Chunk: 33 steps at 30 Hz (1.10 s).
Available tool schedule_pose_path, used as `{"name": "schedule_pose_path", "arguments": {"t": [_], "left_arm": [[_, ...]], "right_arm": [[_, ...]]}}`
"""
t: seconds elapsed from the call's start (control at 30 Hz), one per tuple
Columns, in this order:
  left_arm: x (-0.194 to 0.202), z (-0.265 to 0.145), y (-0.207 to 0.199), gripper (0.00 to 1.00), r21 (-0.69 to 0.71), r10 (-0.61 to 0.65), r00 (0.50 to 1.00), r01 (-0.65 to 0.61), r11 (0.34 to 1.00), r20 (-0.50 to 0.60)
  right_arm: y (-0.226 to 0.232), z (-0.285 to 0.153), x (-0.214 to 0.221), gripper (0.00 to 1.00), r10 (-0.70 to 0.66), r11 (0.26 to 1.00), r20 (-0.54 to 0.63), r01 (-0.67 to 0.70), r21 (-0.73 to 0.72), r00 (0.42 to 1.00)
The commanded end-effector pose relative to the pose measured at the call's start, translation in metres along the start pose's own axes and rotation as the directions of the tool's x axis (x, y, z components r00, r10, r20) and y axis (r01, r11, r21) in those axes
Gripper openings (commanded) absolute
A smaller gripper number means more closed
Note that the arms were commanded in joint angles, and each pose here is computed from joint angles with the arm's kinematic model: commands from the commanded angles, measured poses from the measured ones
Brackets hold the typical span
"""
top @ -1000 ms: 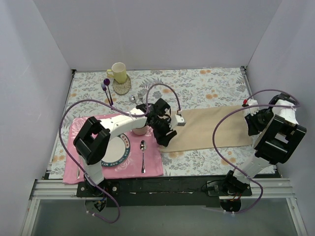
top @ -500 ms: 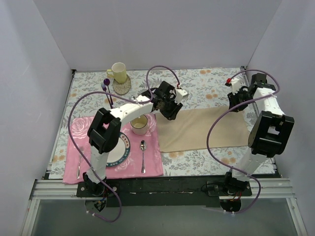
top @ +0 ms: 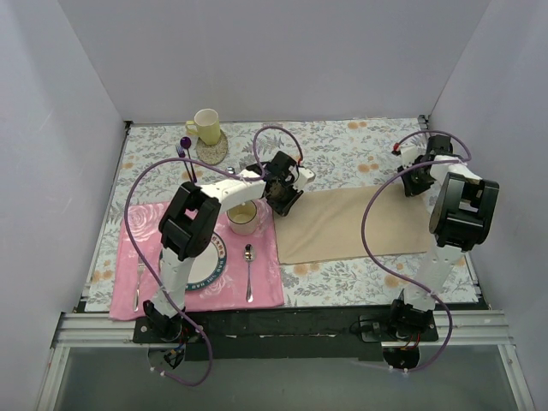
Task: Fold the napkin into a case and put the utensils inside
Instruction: Smooth out the rectangle-folded napkin at the center of the board.
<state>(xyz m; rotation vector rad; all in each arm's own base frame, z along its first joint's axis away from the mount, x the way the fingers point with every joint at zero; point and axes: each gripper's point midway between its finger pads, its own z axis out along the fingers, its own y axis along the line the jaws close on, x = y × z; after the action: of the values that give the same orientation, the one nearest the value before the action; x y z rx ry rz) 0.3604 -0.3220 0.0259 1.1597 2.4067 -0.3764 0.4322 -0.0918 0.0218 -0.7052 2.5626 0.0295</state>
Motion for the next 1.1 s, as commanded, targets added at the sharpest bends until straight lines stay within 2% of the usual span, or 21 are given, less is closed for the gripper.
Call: {"name": "schedule_pose_path", "arguments": {"t": [0.0,0.2,0.33,0.4,0.47,0.5,0.53,0.63,0.67,0.83,1.07], "left_arm": [[0.015,0.002,0.018,0.19,-0.043,0.047,0.998,-0.049,0.998,-0.045],[0.001,0.010,0.033,0.20,-0.037,0.046,0.999,-0.047,0.998,-0.020],[-0.024,0.004,0.033,0.23,0.011,0.026,0.998,-0.026,1.000,0.052],[-0.047,-0.012,0.028,0.26,0.076,-0.013,0.992,0.003,0.997,0.128],[-0.075,-0.030,0.030,0.31,0.081,-0.036,0.977,0.019,0.997,0.211],[-0.087,-0.043,0.025,0.34,0.103,-0.041,0.968,0.016,0.995,0.248],[-0.100,-0.053,0.016,0.43,0.153,-0.043,0.956,-0.001,0.988,0.289],[-0.120,-0.068,-0.002,0.51,0.232,-0.070,0.937,-0.012,0.973,0.341],[-0.129,-0.071,-0.008,0.51,0.238,-0.058,0.932,-0.031,0.971,0.357],[-0.124,-0.039,-0.030,0.47,0.269,-0.055,0.952,-0.029,0.963,0.300],[-0.116,-0.001,-0.027,0.35,0.257,-0.121,0.960,0.053,0.965,0.254]], "right_arm": [[-0.006,0.012,0.032,0.17,0.007,0.999,-0.115,-0.001,0.051,0.993],[0.032,-0.021,0.093,0.16,-0.021,0.999,-0.219,0.013,-0.038,0.975],[0.027,-0.053,0.102,0.17,-0.032,0.999,-0.220,0.030,-0.015,0.975],[0.019,-0.067,0.090,0.22,-0.026,1.000,-0.171,0.026,-0.002,0.985],[0.013,-0.084,0.064,0.29,-0.023,1.000,-0.108,0.022,-0.010,0.994],[0.020,-0.088,0.044,0.32,-0.013,0.998,-0.031,0.011,-0.064,0.999],[0.023,-0.093,0.032,0.37,0.016,0.996,0.003,-0.015,-0.090,1.000],[0.041,-0.100,-0.009,0.39,0.038,0.983,0.092,-0.020,-0.181,0.995],[0.052,-0.097,-0.022,0.37,0.019,0.979,0.115,0.005,-0.203,0.993],[0.097,-0.075,-0.052,0.21,-0.010,0.952,0.165,0.060,-0.300,0.986],[0.139,-0.036,-0.078,0.18,0.015,0.917,0.191,0.062,-0.393,0.982]]}}
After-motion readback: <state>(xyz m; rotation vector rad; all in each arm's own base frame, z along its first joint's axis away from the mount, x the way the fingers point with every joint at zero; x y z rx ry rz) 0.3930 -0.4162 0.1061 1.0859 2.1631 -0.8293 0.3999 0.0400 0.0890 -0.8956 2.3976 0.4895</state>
